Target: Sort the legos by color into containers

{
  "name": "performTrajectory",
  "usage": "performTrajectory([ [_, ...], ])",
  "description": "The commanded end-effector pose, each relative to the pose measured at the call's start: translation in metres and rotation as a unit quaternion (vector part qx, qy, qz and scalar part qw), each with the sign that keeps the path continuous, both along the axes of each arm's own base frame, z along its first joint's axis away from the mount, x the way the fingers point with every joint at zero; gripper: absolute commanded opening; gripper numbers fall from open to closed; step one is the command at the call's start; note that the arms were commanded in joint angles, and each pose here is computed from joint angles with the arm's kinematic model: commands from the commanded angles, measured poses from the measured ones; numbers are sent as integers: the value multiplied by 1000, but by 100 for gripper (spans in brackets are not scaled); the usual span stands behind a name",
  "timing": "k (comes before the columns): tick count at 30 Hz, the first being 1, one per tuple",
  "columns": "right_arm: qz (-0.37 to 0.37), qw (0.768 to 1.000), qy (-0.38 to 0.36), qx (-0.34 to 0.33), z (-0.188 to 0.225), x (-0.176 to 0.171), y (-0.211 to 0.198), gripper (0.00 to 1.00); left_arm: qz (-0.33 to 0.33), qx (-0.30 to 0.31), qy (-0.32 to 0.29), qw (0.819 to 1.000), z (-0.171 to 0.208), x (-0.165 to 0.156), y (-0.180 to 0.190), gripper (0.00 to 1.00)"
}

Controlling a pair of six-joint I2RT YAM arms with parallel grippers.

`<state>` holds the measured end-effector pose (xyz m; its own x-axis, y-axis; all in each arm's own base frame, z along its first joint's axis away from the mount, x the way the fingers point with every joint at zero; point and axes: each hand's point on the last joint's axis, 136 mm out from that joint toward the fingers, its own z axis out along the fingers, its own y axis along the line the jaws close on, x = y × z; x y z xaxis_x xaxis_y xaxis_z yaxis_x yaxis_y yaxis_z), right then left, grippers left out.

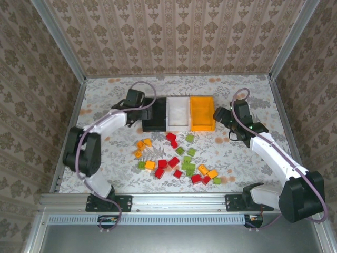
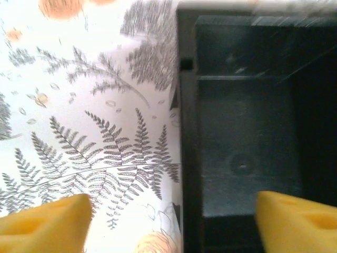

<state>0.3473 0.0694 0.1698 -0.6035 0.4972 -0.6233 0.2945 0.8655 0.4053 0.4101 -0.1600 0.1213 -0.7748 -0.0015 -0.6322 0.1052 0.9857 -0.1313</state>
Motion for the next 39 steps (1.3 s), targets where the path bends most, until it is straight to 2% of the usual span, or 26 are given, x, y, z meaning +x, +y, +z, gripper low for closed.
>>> performTrajectory([
  [1, 82, 996, 30, -1, -6, -15, 35, 86, 0, -106, -70, 992, 62, -13, -14, 100],
  [5, 125, 990, 62, 2, -35, -29, 78, 86, -23, -174, -116, 978, 93, -48, -35, 100],
  [8, 117, 991, 71, 15, -55, -29, 105, 84, -34, -189, -136, 972, 97, -73, -44, 100],
  [13, 88, 993, 76, -21, -78, -21, 134, 82, -36, -200, -139, 969, 91, -97, -45, 100],
  [21, 44, 993, 93, -56, -109, -1, 139, 77, -20, -219, -140, 965, 78, -117, -31, 100],
  [28, 47, 989, 117, -75, -130, 7, 147, 73, -2, -214, -152, 965, 77, -126, -16, 100],
  [35, 40, 984, 146, -91, -150, -5, 138, 63, 16, -206, -157, 966, 75, -127, -6, 100],
  [39, 42, 983, 151, -95, -157, -8, 136, 53, 30, -202, -158, 966, 74, -128, 0, 100],
])
